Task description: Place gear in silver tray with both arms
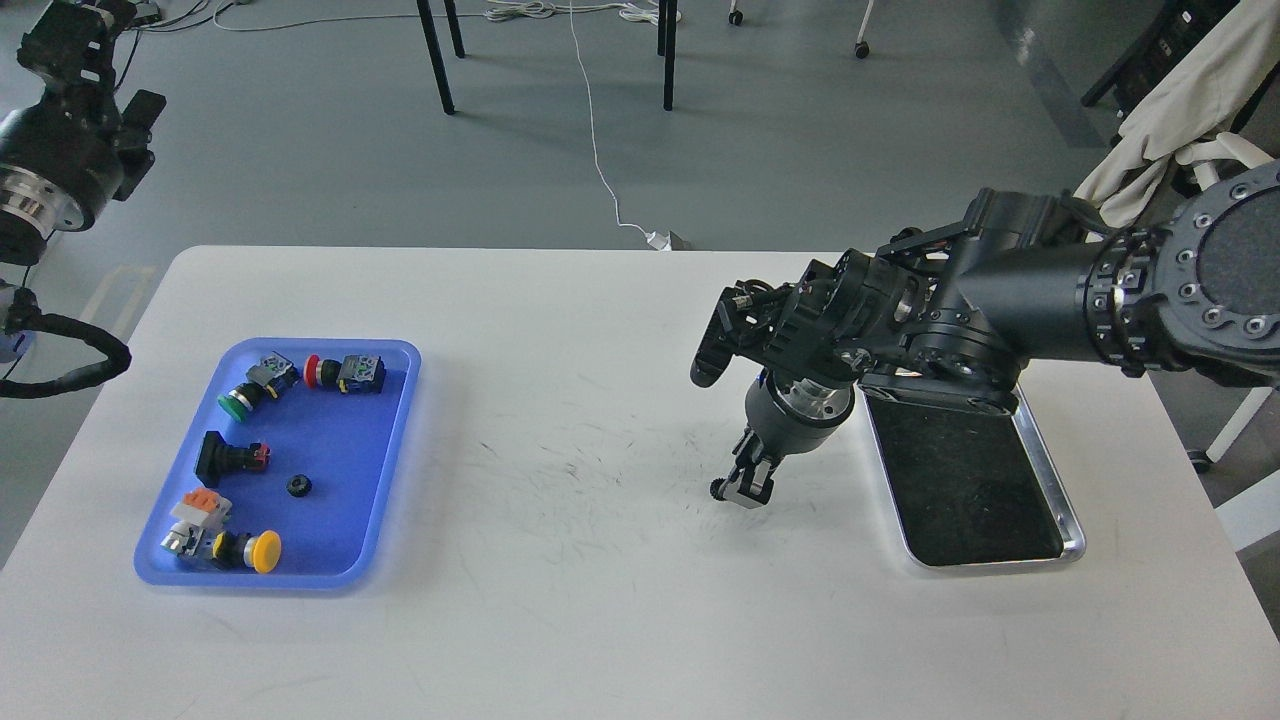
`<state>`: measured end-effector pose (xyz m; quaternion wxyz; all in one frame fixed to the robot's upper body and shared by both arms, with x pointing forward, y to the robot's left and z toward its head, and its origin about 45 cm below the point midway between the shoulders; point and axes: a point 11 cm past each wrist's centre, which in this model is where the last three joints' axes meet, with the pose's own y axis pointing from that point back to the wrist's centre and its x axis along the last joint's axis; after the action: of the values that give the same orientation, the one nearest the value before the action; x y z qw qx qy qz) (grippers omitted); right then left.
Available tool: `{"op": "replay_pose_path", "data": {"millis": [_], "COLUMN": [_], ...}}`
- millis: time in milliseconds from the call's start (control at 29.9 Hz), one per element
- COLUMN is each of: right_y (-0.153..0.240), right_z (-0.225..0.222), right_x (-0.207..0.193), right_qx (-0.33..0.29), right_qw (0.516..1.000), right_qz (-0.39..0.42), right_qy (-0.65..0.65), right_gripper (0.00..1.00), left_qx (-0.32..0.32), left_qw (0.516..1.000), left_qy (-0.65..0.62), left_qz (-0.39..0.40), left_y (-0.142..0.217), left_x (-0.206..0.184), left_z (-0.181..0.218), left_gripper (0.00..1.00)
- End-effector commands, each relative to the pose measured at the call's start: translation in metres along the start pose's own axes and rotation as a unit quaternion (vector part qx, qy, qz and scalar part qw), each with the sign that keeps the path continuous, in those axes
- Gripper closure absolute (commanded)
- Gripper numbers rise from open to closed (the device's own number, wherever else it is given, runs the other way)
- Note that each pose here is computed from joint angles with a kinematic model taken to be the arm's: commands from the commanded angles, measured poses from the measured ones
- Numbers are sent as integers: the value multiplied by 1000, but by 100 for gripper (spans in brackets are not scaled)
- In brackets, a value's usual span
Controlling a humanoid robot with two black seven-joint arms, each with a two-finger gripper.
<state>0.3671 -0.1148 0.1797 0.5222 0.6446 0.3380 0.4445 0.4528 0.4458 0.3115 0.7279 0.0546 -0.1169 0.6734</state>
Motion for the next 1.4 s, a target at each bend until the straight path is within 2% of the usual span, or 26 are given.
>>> {"op": "replay_pose_path", "data": {"millis": [0, 769, 1370], "right_y": [-11, -11, -25], "right_z": [-4, 14, 0], "right_x": [-9, -7, -7], "right_qx": [10, -11, 14], "right_qw": [1000, 1000, 999], "right_qz": [-7, 11, 23], "right_qy": [-6, -25, -37], "right_gripper": [51, 50, 47], "left_qx": [4, -2, -3], "left_qw": [1000, 1000, 1000], "left_qy": [2, 6, 2], "left_qz": [0, 5, 9], "left_y": [2, 2, 6], "left_x": [0, 4, 14], "left_z": [-4, 0, 4], "left_gripper": [2, 2, 2]}}
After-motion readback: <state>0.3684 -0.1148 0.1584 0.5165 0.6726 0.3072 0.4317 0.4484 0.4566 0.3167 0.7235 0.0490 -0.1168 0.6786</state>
